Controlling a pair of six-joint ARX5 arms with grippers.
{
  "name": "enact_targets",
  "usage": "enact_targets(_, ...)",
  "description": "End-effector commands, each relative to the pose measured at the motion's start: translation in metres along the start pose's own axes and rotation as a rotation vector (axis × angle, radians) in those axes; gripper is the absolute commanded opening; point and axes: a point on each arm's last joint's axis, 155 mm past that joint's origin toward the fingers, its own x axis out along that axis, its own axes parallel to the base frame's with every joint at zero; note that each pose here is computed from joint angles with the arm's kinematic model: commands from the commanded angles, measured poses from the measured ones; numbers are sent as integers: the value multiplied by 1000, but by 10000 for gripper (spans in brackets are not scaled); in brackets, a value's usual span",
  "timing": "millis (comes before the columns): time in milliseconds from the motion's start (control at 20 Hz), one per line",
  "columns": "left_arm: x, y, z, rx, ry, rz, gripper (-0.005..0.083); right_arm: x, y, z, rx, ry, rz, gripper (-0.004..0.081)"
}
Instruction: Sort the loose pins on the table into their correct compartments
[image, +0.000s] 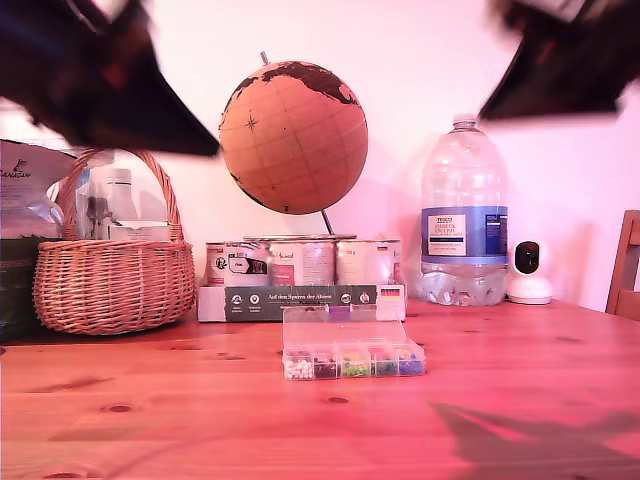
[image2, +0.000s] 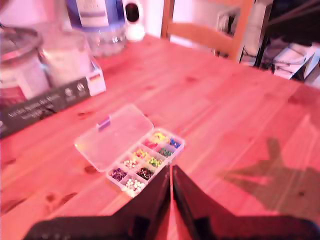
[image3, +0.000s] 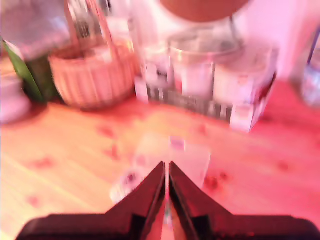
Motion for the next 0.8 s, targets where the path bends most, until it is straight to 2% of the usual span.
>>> enact_targets(0, -9, 0, 5, -6, -18, 9, -23, -11, 6, 8, -1, -31, 21, -12)
enact_targets(150, -29, 0, 26, -8, -94, 24, -23, -27, 11, 14, -2, -50, 39, -12)
enact_targets(300, -42, -2, 36, -8, -130, 25, -23, -31, 10, 8, -3, -25, 33, -12)
enact_targets(500, -44, -2, 30, -12, -106, 25, -23, -31, 9, -15, -8, 65, 31, -12)
enact_targets(750, -42, -2, 6, -27, -14, 26, -23, -36, 8, -48, -15, 201, 26, -12)
